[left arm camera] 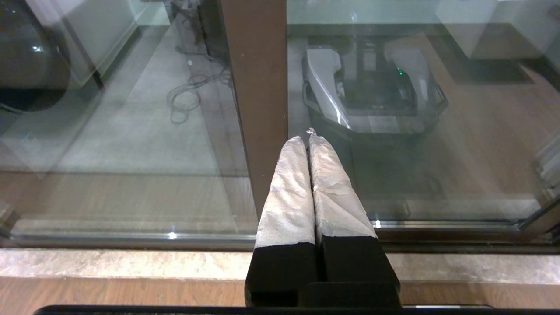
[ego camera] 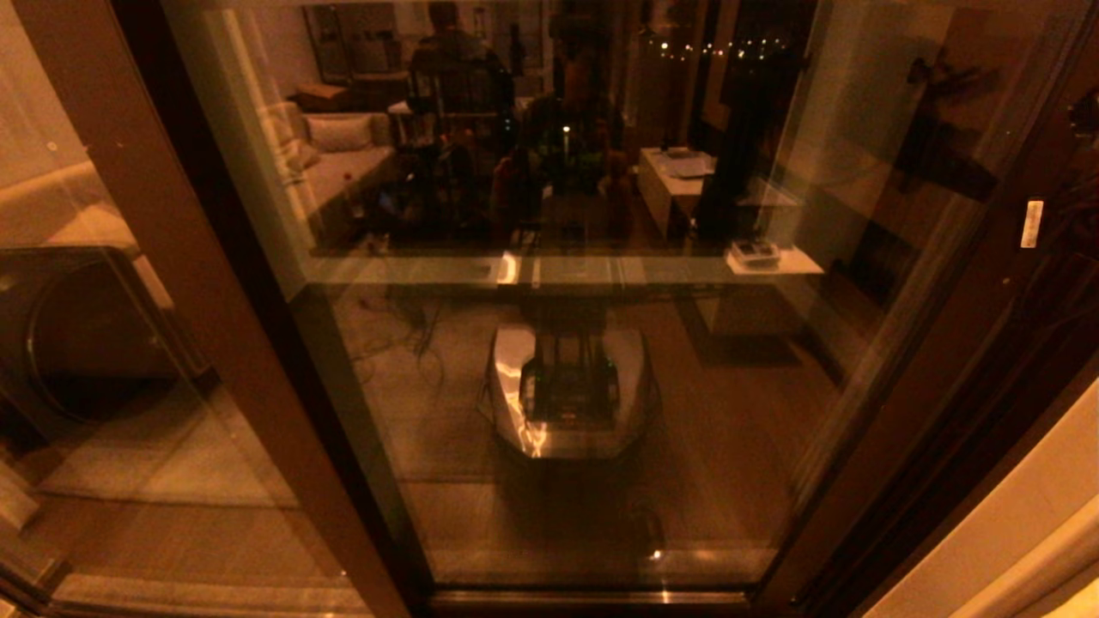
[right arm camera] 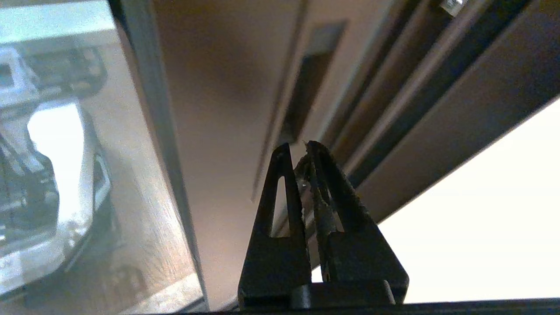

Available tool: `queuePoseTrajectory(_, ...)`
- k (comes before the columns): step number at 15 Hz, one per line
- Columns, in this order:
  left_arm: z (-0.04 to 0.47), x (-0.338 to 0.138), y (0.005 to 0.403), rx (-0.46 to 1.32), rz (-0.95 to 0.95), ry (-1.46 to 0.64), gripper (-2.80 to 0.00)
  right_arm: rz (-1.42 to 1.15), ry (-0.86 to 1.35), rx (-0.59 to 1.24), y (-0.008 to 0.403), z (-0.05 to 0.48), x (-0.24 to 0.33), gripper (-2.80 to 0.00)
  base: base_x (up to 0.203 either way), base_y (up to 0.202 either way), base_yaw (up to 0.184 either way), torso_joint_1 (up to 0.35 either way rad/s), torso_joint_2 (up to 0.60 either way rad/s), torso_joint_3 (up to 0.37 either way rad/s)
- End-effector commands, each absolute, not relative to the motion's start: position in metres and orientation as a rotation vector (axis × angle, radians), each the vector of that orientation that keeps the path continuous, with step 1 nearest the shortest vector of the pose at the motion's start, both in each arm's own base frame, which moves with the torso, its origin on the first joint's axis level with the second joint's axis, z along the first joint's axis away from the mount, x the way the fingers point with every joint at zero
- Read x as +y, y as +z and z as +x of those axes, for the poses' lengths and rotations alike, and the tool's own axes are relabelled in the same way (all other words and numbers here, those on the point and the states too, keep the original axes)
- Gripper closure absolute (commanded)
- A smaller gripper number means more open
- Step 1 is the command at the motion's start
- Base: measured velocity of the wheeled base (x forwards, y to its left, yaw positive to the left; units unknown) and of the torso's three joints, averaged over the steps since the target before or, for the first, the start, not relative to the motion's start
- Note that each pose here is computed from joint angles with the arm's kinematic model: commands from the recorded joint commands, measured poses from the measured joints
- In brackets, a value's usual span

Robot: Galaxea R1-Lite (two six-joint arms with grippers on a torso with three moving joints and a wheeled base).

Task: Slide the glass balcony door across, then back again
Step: Close the slid door

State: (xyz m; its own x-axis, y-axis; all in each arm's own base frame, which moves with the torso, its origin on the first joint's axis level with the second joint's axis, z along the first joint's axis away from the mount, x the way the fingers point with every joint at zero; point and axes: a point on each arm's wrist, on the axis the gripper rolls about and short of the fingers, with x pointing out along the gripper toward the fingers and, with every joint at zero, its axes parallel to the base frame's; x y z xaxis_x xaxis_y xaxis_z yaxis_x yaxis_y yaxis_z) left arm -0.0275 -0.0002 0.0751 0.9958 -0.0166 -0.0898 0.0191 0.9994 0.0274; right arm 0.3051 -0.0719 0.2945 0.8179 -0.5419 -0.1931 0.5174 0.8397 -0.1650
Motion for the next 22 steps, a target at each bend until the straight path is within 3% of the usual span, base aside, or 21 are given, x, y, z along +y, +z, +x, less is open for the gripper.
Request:
queuePoseTrajectory(1, -0.028, 0.000, 0.075, 0.090, 0.029, -0.018, 0.00, -0.096, -0.566, 0.235, 0.291, 0.314, -0.075, 0.00, 0.000, 0.000, 0.000, 0.000, 0.00, 0.000)
queuePoseTrajectory(22, -0.028, 0.000, 0.075, 0.090, 0.029, -0.018, 0.00, -0.064, -0.584, 0.220, 0.291, 0.320, -0.112, 0.00, 0.000, 0.000, 0.000, 0.000, 0.00, 0.000)
